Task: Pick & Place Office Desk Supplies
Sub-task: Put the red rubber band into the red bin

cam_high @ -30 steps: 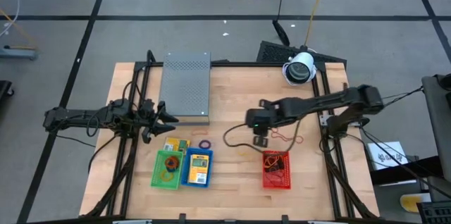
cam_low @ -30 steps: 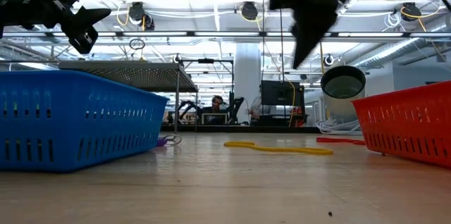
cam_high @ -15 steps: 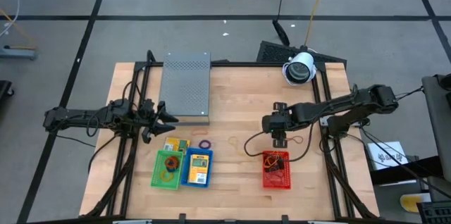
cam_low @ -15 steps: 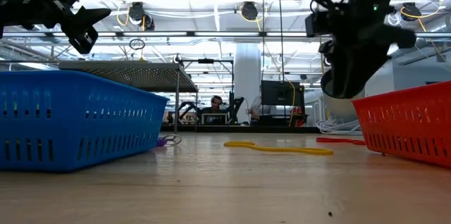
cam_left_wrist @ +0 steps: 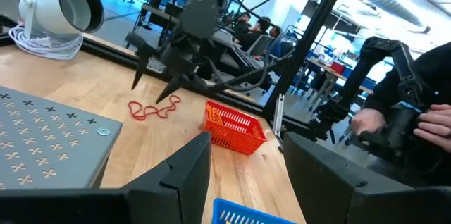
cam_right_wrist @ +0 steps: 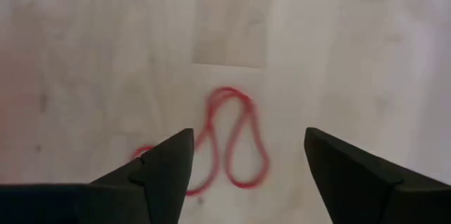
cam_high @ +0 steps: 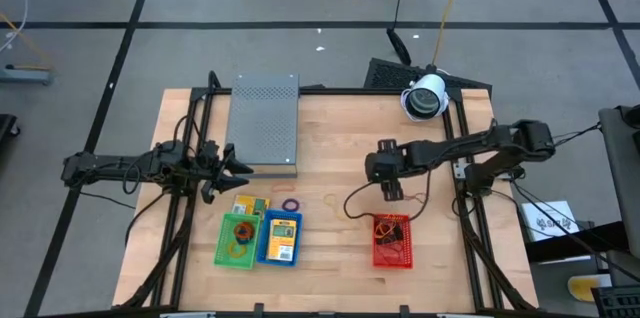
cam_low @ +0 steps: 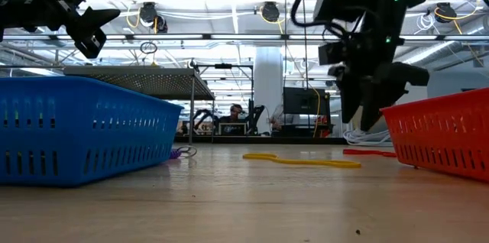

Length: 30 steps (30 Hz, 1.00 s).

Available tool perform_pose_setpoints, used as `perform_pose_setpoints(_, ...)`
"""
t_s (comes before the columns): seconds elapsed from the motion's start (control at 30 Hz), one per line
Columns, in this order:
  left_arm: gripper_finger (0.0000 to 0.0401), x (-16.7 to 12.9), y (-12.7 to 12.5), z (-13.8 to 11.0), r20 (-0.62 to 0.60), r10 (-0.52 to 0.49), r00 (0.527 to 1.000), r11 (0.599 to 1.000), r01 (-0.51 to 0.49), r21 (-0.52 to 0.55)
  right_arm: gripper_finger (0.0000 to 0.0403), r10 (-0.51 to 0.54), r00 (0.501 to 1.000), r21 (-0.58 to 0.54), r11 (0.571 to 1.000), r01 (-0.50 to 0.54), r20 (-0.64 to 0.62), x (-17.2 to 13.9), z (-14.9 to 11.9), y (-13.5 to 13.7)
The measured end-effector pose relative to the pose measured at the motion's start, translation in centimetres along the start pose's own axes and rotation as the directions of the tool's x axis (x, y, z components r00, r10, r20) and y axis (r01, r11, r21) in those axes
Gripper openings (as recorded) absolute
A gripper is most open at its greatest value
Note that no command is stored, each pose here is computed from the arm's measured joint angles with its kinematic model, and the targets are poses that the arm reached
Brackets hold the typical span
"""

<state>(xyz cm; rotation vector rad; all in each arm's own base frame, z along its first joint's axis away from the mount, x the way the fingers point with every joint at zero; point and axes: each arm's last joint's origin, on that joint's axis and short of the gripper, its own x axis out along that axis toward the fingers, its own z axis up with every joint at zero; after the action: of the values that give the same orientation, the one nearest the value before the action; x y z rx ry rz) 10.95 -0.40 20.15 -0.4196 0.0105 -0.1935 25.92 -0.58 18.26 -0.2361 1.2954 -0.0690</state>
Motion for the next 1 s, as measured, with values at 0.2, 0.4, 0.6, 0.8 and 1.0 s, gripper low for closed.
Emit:
perform_pose_setpoints(0.2,0.0186,0.0,0.0,0.0,0.000,0.000,1.000,1.000,0.000,0.000,0.0267,0.102,0.995,0.016,0.995,-0.102,0.002,1.0,0.2,-0.4)
perform_pose_setpoints(0.4,0.0186,0.0,0.0,0.0,0.000,0.000,1.000,1.000,0.000,0.000,0.0267,0.139,0.990,0.014,0.990,-0.139,-0.020,1.6,0.0,-1.0)
perform_pose_setpoints(0.6,0.0186,0.0,0.0,0.0,0.000,0.000,1.000,1.000,0.000,-0.001,0.0263,0.177,0.983,0.018,0.984,-0.176,-0.046,2.5,-0.1,-1.3)
perform_pose_setpoints(0.8,0.0186,0.0,0.0,0.0,0.000,0.000,1.000,1.000,0.000,-0.001,0.0265,0.182,0.980,0.005,0.983,-0.183,-0.083,3.6,0.2,-1.7)
perform_pose_setpoints(1.0,0.0186,0.0,0.0,0.0,0.000,0.000,1.000,1.000,0.000,-0.001,0.0263,0.185,0.976,-0.013,0.982,-0.188,-0.112,4.3,1.1,-2.4)
